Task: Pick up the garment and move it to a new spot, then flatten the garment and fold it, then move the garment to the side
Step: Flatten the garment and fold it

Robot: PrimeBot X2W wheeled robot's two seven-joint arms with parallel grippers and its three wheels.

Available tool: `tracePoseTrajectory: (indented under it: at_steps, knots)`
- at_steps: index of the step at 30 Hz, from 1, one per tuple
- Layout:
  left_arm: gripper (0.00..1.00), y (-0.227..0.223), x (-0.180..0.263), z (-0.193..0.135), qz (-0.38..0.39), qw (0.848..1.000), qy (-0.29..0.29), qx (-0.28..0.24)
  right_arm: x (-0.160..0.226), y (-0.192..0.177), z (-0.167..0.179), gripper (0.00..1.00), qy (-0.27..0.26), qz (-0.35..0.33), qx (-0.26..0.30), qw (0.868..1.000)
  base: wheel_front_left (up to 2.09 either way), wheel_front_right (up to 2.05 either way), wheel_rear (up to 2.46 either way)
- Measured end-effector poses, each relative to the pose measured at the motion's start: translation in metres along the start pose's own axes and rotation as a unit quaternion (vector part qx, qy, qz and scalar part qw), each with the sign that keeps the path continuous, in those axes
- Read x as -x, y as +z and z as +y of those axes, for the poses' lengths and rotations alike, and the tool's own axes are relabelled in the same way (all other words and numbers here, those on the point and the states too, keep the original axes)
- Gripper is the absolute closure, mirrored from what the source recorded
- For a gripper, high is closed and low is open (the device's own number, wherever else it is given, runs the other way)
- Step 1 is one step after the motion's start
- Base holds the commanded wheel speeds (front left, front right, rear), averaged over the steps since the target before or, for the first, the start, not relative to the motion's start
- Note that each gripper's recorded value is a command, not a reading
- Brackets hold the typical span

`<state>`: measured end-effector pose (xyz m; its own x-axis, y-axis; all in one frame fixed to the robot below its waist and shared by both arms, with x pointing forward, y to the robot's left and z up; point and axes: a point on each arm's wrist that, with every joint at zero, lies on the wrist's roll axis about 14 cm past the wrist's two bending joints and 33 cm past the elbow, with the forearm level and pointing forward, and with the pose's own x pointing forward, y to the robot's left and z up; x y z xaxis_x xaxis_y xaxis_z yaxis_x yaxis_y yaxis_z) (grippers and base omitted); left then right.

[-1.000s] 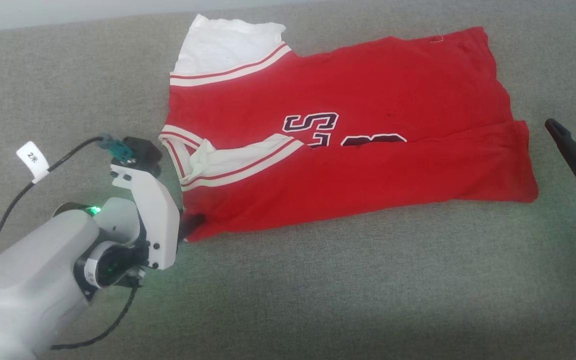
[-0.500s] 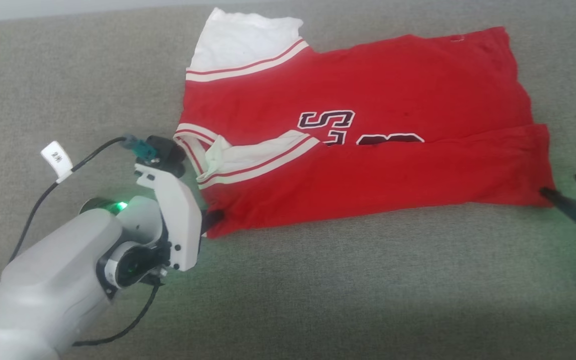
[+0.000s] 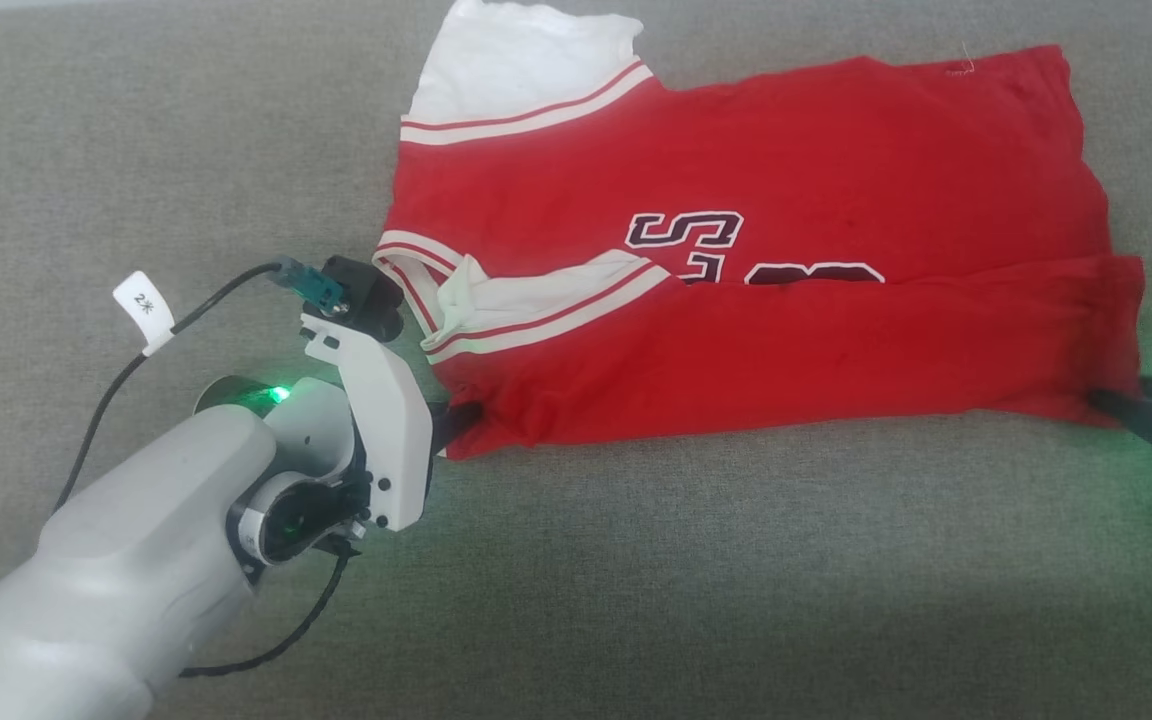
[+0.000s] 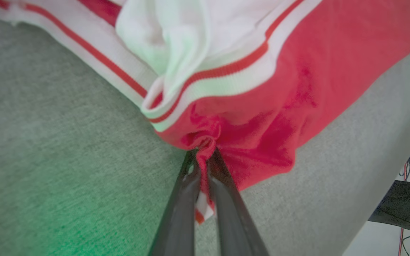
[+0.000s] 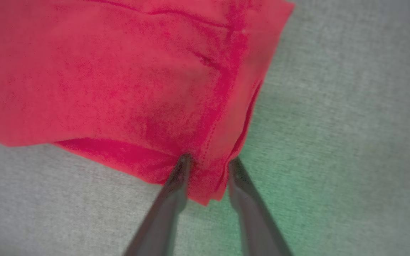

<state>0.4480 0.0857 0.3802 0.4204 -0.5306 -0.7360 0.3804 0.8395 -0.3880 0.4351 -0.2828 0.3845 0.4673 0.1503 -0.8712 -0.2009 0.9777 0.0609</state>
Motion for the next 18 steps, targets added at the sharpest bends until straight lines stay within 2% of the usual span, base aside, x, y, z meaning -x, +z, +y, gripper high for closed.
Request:
tracePoseTrajectory:
  at_steps: [9,18]
  knots:
    - [1.00,-0.006,0.023,-0.005,-0.025,1.000,0.003,0.000,0.018,-0.001,0.001,1.00,0.004,-0.026,0.000,1.000,0.00,0.00,0.00]
    - [1.00,-0.028,0.073,-0.007,-0.043,0.999,0.009,0.014,0.045,-0.038,0.010,1.00,0.023,-0.006,0.018,1.000,0.00,0.00,0.00]
